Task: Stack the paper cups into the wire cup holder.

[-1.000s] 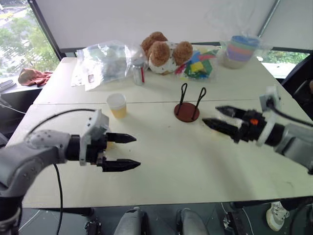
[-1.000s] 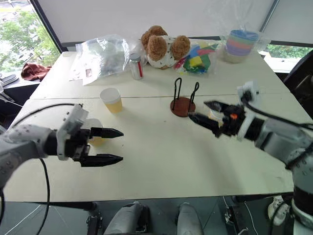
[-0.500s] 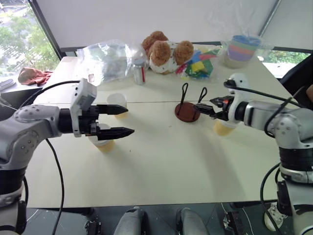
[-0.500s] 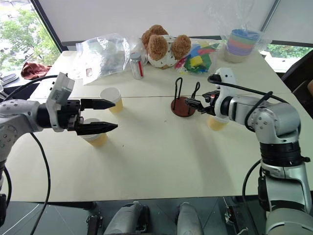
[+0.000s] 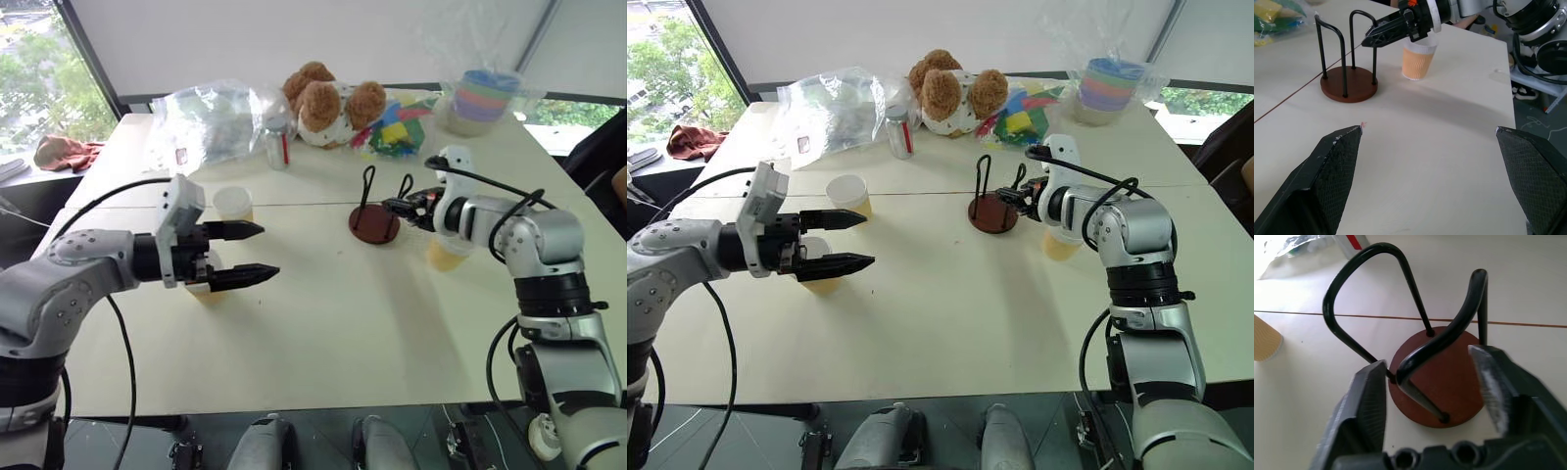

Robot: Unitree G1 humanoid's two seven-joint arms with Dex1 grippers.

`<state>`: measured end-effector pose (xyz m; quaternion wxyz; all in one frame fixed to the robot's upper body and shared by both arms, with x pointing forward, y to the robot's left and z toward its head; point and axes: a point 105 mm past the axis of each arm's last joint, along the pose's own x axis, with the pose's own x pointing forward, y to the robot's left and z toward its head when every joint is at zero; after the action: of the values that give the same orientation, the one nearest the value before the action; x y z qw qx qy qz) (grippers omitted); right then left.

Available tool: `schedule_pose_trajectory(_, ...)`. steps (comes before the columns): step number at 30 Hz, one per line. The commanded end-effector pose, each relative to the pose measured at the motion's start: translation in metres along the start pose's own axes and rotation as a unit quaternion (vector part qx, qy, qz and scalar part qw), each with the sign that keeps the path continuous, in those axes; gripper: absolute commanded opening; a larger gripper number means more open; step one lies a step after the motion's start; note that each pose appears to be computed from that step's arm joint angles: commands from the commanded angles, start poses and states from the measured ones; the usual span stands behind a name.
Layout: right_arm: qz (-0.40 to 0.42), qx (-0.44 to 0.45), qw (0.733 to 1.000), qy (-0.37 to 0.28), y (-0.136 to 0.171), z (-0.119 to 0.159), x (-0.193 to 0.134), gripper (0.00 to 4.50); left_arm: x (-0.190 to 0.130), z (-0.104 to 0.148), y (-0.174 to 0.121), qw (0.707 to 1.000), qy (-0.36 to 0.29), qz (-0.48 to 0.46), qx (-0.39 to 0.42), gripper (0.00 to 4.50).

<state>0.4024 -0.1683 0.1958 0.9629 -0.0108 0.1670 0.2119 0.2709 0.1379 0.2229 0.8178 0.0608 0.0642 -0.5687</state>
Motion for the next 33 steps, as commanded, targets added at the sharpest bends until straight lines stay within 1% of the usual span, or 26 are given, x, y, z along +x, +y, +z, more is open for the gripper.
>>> schedule_pose_trajectory(1,0.013,-0.027,0.999,-0.042,0.009,0.025,-0.003,0.93,-0.005,0.010,0.000,0.999,-0.010,0.009,0.032,4.50)
schedule_pose_trajectory(2,0.014,-0.032,0.998,-0.045,0.010,0.026,-0.003,0.39,-0.005,0.010,0.000,0.999,-0.010,0.009,0.033,4.50)
schedule_pose_trajectory(3,0.015,-0.039,0.998,-0.048,0.011,0.027,-0.003,0.01,-0.005,0.011,0.000,0.999,-0.011,0.009,0.033,4.50)
schedule_pose_trajectory(6,0.012,-0.088,0.994,-0.061,0.013,0.030,-0.003,0.01,-0.004,0.013,0.002,0.999,-0.016,0.010,0.032,4.50)
schedule_pose_trajectory(8,0.024,-0.117,0.990,-0.070,0.022,0.032,-0.008,0.01,-0.004,0.013,0.002,0.999,-0.018,0.010,0.032,4.50)
schedule_pose_trajectory(10,0.034,-0.122,0.989,-0.079,0.036,0.036,-0.018,0.01,-0.005,0.013,0.002,0.999,-0.013,0.008,0.032,4.50)
schedule_pose_trajectory(12,0.047,-0.095,0.991,-0.083,0.054,0.035,-0.026,0.01,-0.008,0.014,0.002,0.999,-0.010,0.007,0.031,4.50)
schedule_pose_trajectory(15,0.062,-0.059,0.994,-0.062,0.082,0.019,-0.031,0.01,-0.012,0.011,0.004,1.000,0.000,0.005,0.023,4.50)
schedule_pose_trajectory(18,0.065,-0.040,0.996,-0.047,0.102,0.004,-0.034,0.01,-0.014,0.007,0.004,1.000,0.016,-0.002,0.020,4.50)
schedule_pose_trajectory(23,0.043,-0.036,0.998,-0.023,0.107,-0.019,-0.034,0.01,-0.016,0.001,0.004,0.999,0.041,-0.016,0.015,4.50)
schedule_pose_trajectory(26,0.042,-0.042,0.998,-0.016,0.109,-0.025,-0.033,0.01,-0.014,-0.002,0.005,0.999,0.044,-0.020,0.016,4.50)
schedule_pose_trajectory(29,0.043,-0.047,0.998,-0.014,0.109,-0.028,-0.032,1.21,-0.013,-0.003,0.005,0.999,0.043,-0.022,0.015,4.50)
schedule_pose_trajectory(31,0.043,-0.055,0.997,-0.012,0.108,-0.029,-0.032,2.21,-0.012,-0.003,0.004,0.999,0.042,-0.023,0.014,4.50)
schedule_pose_trajectory(33,0.036,-0.077,0.996,-0.013,0.104,-0.028,-0.032,3.31,-0.011,-0.004,0.005,0.999,0.041,-0.024,0.013,4.50)
